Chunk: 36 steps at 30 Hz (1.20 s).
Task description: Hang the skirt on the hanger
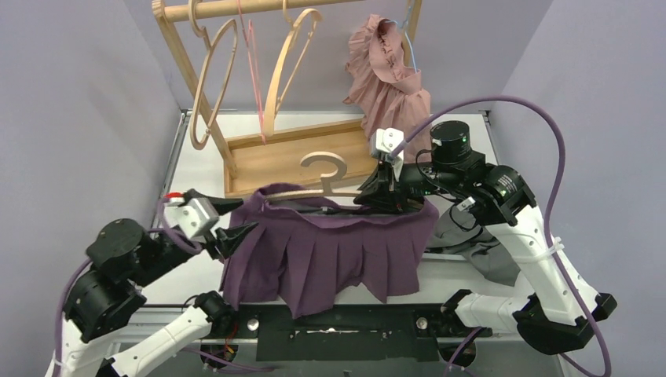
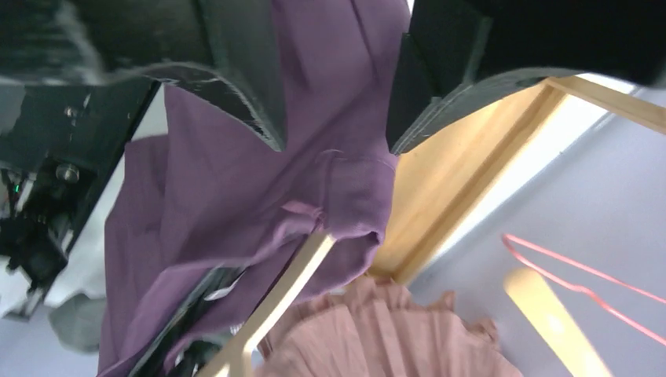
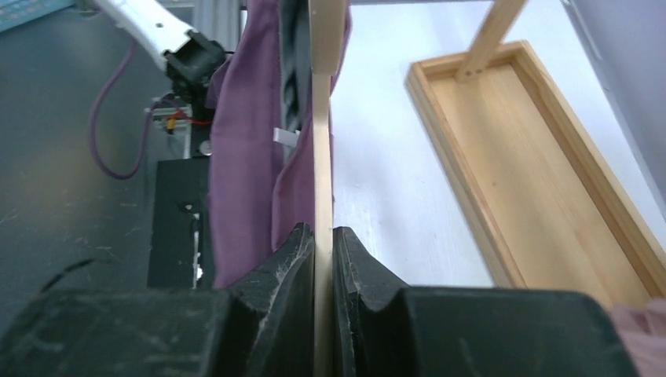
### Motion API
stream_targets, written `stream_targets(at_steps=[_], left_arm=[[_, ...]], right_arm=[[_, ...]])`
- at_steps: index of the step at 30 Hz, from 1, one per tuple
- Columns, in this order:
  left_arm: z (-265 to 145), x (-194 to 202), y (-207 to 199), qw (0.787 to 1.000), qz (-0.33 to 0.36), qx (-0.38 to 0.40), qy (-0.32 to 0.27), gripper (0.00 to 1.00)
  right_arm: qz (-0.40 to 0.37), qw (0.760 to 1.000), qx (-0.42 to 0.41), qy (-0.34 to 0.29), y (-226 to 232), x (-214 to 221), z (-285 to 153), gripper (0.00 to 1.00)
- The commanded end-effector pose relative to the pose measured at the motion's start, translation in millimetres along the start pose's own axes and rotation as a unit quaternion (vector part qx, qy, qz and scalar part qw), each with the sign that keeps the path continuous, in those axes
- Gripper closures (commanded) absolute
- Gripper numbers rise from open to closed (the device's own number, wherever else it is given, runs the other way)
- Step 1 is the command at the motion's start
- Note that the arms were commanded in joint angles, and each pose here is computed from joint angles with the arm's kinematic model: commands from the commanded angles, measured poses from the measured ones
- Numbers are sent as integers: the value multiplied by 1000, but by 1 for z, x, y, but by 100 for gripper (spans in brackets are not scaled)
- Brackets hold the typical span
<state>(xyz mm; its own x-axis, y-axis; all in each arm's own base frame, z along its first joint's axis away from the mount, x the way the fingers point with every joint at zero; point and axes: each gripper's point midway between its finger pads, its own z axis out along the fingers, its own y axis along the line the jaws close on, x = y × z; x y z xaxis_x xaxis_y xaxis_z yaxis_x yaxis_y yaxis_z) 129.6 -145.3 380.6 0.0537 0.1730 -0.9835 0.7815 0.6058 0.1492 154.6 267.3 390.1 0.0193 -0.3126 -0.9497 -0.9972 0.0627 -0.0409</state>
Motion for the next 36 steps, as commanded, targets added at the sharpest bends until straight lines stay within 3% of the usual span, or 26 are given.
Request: stream_targets(at_steps=[1,6,14,21,28,36], left_arm=[[-13,-62,20,996,9,-46,-75,49],[18,-87,12,995,20,0,-98,48],[91,-90,7,991,15,49,-123,48],[132,-87,0,988,27,89,-120,48],[130,-56,-43,972,43,217,-83,60],[123,-54,-57,963,12,251,-93,65]], right_arm=[[-8,995,96,-28,-35,-31,-15,100],[3,995,93,-30,-36,-33,-13,100],[-12,995,78,-58,-28,-39,-9,100],[-16,997,37,-71,-12,-40,-6,100],[-14,997,25,-72,-8,-37,-5,100],[-28,997,-7,-70,2,-33,-3,100]])
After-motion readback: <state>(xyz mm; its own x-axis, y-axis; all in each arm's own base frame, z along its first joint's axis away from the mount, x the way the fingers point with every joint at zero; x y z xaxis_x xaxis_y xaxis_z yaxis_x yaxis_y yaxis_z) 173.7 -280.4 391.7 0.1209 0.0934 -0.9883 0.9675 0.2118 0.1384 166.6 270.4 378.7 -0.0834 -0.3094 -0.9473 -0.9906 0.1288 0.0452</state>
